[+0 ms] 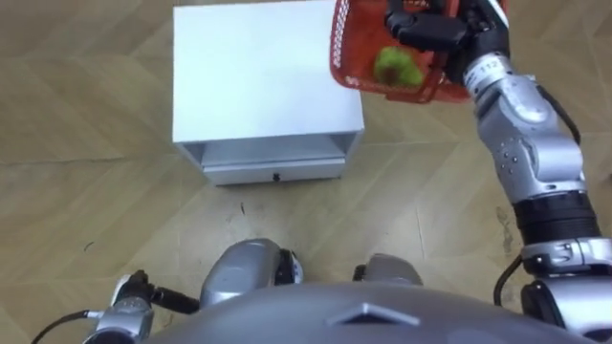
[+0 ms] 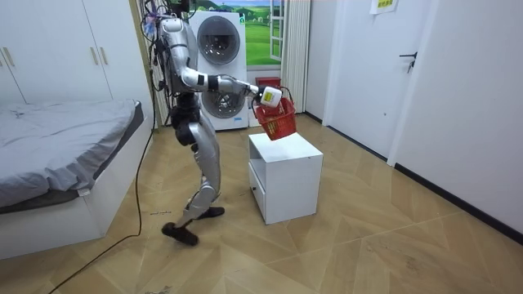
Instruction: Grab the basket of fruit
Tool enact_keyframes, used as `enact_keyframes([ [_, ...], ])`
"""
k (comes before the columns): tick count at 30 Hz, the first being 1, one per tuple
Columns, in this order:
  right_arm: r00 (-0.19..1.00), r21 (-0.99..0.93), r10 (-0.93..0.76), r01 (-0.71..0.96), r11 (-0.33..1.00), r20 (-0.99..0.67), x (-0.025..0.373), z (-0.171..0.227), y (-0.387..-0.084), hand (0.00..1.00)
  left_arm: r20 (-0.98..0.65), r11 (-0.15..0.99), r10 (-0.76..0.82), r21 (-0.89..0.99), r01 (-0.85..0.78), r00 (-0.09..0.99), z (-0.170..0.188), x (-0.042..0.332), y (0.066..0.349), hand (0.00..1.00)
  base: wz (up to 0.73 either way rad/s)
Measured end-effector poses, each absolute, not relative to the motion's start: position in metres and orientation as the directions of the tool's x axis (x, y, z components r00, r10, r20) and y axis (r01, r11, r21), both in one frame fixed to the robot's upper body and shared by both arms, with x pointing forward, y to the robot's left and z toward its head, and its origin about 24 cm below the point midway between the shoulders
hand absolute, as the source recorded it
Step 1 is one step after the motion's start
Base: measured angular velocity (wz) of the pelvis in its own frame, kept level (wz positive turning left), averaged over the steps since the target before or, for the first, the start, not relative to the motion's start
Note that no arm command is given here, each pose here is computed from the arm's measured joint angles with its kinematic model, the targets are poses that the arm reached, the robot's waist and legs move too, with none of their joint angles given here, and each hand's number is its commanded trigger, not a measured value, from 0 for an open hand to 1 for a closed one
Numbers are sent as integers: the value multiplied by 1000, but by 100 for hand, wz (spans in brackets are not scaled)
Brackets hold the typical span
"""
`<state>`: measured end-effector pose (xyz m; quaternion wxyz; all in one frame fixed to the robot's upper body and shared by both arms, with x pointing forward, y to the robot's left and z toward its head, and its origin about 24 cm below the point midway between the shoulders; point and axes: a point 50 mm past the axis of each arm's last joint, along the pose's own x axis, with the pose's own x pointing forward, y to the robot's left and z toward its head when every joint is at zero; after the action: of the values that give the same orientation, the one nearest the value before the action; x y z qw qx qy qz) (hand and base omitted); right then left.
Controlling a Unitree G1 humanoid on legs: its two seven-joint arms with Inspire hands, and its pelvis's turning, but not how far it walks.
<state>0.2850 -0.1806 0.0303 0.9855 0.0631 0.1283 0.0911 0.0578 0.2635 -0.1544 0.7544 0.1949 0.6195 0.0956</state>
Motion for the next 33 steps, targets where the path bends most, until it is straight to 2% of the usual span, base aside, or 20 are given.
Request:
enact_keyframes([
  [5, 918, 156, 282, -247, 956, -278, 278, 21, -171, 100, -901, 920, 351, 383, 84, 255, -155, 67, 252, 0, 41],
  [19, 854, 218, 392, -334, 917, -341, 267, 2, -152, 100, -927, 926, 352, 366, 98, 132, -160, 31, 256, 0, 9],
  [26, 790, 211, 341, -269, 940, -510, 268, -33, -161, 100, -928, 910, 358, 371, 185, 98, -160, 28, 257, 0, 19],
  [33, 777, 190, 318, -255, 948, -544, 275, -36, -164, 100, -934, 916, 347, 356, 184, 83, -160, 28, 257, 0, 6],
])
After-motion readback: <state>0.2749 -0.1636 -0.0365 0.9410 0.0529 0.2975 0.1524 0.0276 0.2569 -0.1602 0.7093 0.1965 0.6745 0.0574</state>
